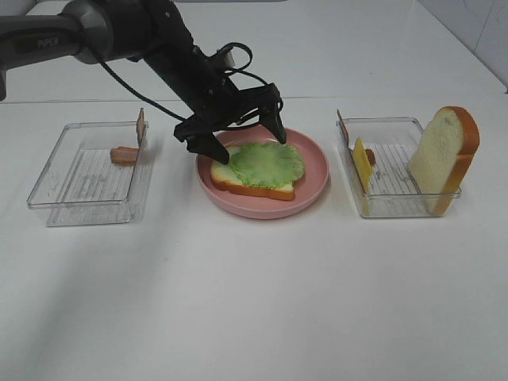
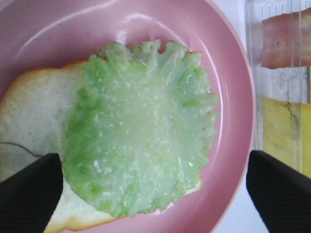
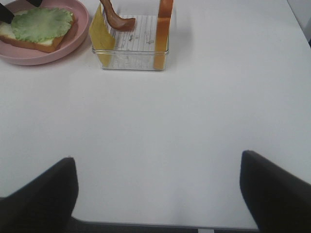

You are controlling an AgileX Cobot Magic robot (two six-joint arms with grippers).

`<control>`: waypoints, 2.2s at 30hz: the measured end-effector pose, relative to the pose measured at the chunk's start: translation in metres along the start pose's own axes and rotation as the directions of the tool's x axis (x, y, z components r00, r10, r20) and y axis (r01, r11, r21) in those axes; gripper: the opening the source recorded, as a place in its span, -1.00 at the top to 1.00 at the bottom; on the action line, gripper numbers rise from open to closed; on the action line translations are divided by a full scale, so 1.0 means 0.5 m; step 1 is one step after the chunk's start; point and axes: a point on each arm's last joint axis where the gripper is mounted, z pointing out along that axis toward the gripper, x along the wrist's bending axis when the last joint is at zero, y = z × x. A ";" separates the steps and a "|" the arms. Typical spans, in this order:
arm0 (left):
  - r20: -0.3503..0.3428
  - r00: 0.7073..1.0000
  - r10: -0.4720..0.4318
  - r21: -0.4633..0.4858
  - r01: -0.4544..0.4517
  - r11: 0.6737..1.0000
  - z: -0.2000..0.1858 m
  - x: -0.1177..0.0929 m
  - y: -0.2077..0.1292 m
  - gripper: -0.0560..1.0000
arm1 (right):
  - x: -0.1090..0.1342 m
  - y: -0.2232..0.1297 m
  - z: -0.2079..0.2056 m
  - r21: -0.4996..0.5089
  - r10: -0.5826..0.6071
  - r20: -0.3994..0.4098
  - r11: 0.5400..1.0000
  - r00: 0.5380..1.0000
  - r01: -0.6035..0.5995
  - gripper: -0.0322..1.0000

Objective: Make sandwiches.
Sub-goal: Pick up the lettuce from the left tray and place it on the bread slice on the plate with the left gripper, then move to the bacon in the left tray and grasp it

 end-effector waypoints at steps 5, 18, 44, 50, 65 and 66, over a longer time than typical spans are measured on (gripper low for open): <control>-0.018 0.999 0.036 -0.011 -0.036 0.999 -0.040 -0.026 0.020 -0.97 | 0.000 0.000 0.000 -0.001 0.000 0.000 1.000 1.000 0.000 -0.76; -0.200 0.974 0.107 -0.099 -0.128 0.987 -0.168 -0.066 0.059 -0.98 | 0.000 0.000 0.000 0.000 0.000 0.000 1.000 1.000 0.000 -0.76; -0.369 0.929 0.043 -0.186 -0.118 0.975 -0.355 0.037 0.077 -0.96 | 0.000 0.000 0.000 0.000 0.000 0.000 1.000 1.000 0.000 -0.76; -0.410 0.912 0.009 -0.149 -0.077 0.986 -0.339 0.087 0.077 -0.96 | 0.000 0.000 0.000 0.000 0.000 0.000 1.000 1.000 0.000 -0.76; -0.432 0.901 -0.042 -0.058 0.019 0.998 -0.236 0.169 0.080 -0.96 | 0.000 0.000 0.000 -0.001 0.000 0.000 1.000 1.000 0.000 -0.76; -0.433 0.900 -0.044 -0.054 0.023 0.998 -0.231 0.172 0.080 -0.96 | 0.000 0.000 0.000 -0.001 0.000 0.000 1.000 1.000 0.000 -0.76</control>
